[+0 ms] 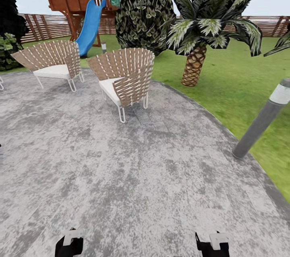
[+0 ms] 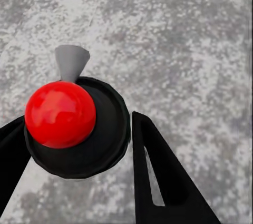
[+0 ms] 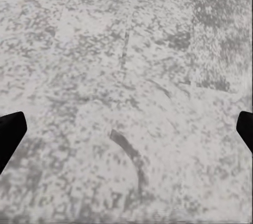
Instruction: In the garden, pick up the pesticide atomizer on the floor and spray pesticide onto both trees until each tree trunk is fully covered.
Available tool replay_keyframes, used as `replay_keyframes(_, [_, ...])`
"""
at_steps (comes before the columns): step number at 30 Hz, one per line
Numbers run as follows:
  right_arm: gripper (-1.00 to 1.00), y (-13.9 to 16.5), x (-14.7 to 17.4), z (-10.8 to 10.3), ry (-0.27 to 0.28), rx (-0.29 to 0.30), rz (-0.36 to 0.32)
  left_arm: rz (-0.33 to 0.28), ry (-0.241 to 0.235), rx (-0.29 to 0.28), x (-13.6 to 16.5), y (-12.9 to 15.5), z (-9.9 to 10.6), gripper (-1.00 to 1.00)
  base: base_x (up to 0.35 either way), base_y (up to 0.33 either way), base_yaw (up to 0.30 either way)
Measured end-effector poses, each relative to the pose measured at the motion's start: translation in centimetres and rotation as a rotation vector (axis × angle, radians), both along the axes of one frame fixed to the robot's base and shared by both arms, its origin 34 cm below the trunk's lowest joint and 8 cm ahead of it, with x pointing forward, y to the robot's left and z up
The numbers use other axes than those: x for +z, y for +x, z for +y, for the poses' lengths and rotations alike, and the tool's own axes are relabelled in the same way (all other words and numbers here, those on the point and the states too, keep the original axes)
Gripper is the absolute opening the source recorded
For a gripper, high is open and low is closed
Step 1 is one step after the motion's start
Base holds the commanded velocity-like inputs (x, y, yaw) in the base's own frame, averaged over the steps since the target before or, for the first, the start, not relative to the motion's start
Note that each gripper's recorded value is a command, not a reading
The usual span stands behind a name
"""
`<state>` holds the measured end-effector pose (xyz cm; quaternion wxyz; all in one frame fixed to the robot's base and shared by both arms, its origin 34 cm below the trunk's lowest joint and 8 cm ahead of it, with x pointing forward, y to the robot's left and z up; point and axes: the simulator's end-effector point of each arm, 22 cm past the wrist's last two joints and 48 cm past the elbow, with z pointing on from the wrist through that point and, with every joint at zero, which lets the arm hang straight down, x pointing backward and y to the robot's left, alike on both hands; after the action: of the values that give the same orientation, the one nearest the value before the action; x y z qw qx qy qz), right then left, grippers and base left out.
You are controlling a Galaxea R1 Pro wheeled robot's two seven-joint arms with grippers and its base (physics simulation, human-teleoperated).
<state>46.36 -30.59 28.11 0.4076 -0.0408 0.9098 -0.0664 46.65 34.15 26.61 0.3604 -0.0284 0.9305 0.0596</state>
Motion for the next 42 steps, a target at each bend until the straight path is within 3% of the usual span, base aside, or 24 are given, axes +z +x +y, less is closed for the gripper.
replay_keyframes(42, [1.00, 0.4, 1.3, 0.0, 0.000, 0.000, -0.006, -0.012, -0.002, 0.008, 1.5, 0.6, 0.3, -1.00, 0.000, 0.000, -0.300])
